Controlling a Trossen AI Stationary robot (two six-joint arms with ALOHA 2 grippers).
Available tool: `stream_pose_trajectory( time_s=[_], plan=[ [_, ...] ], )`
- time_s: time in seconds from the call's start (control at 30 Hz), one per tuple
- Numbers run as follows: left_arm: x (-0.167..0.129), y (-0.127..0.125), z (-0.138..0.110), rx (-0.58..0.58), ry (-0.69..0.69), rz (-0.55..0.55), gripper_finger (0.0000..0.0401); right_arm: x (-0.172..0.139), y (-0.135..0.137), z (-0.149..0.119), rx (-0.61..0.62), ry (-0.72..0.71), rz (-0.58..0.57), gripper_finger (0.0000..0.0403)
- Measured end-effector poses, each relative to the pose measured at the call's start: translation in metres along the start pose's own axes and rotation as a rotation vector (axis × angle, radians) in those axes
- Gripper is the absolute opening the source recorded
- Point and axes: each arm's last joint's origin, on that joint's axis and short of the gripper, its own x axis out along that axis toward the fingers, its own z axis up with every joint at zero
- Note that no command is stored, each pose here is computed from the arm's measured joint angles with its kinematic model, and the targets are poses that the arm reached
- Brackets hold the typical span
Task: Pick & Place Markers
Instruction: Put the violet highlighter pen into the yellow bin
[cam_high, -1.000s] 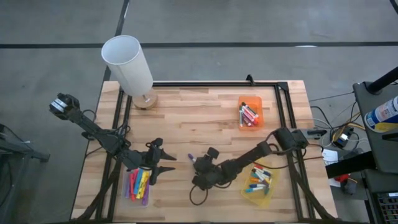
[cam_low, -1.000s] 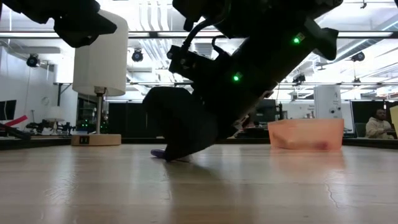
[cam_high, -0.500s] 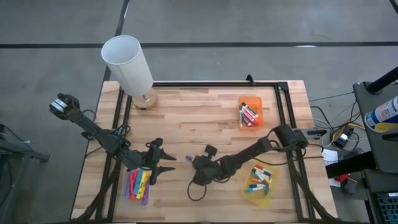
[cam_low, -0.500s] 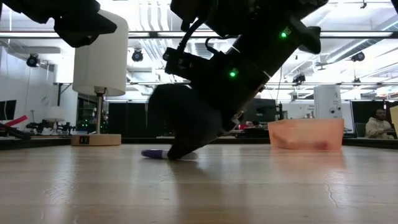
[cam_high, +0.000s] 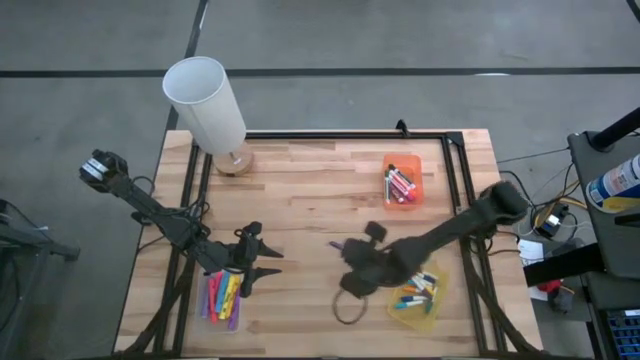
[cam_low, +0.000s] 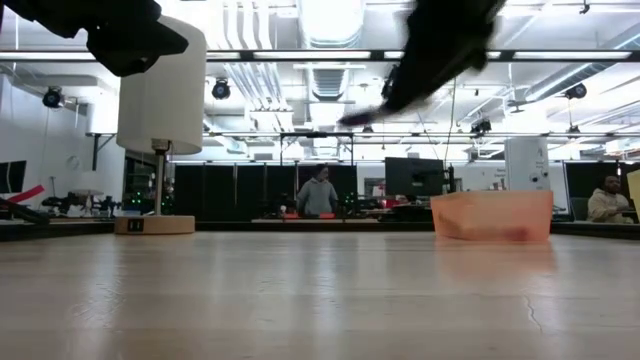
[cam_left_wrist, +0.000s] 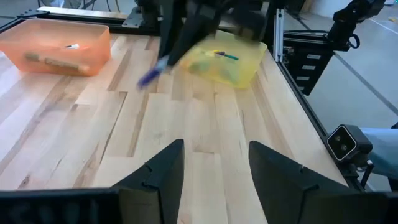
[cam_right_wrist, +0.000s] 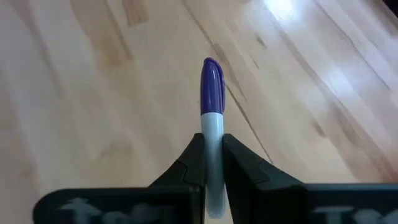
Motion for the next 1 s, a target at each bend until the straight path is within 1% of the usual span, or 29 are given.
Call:
stream_pose_trajectory(
  time_s=[0.2,0.3,0.43,0.53,0.63,0.73,0.83,0.93,1.0],
  plan=[
    [0.0,0.0,0.0,0.0,0.0,0.0,0.0174,-0.069,-0.013,-0.019,0.091,0.019,0.041,0.0026],
    [0.0,0.0,0.0,0.0,0.0,0.001,0.0174,-0.094,-0.015,-0.033,0.143,0.031,0.06,0.0025],
    [0.0,0.0,-0.001,0.003,0.005,0.002,0.0174,-0.118,-0.009,-0.059,0.097,0.089,0.106,0.0025],
    [0.0,0.0,-0.001,0.003,0.006,0.003,0.0174,-0.133,-0.005,-0.079,0.05,0.181,0.149,0.0025],
    [0.0,0.0,-0.001,0.003,0.006,0.002,0.0174,-0.143,-0.005,-0.098,0.073,0.257,0.133,0.0025],
    [0.0,0.0,-0.001,0.003,0.005,0.002,0.0174,-0.149,-0.005,-0.113,0.093,0.285,0.108,0.0025],
    [0.0,0.0,-0.001,0.003,0.005,0.002,0.0174,-0.145,-0.007,-0.131,0.122,0.303,0.069,0.0025],
    [0.0,0.0,-0.001,0.003,0.005,0.002,0.0174,-0.136,-0.012,-0.147,0.165,0.367,0.009,0.0025],
    [0.0,0.0,-0.001,0.003,0.006,0.002,0.0174,-0.129,-0.016,-0.156,0.171,0.381,-0.031,0.0033]
  ],
)
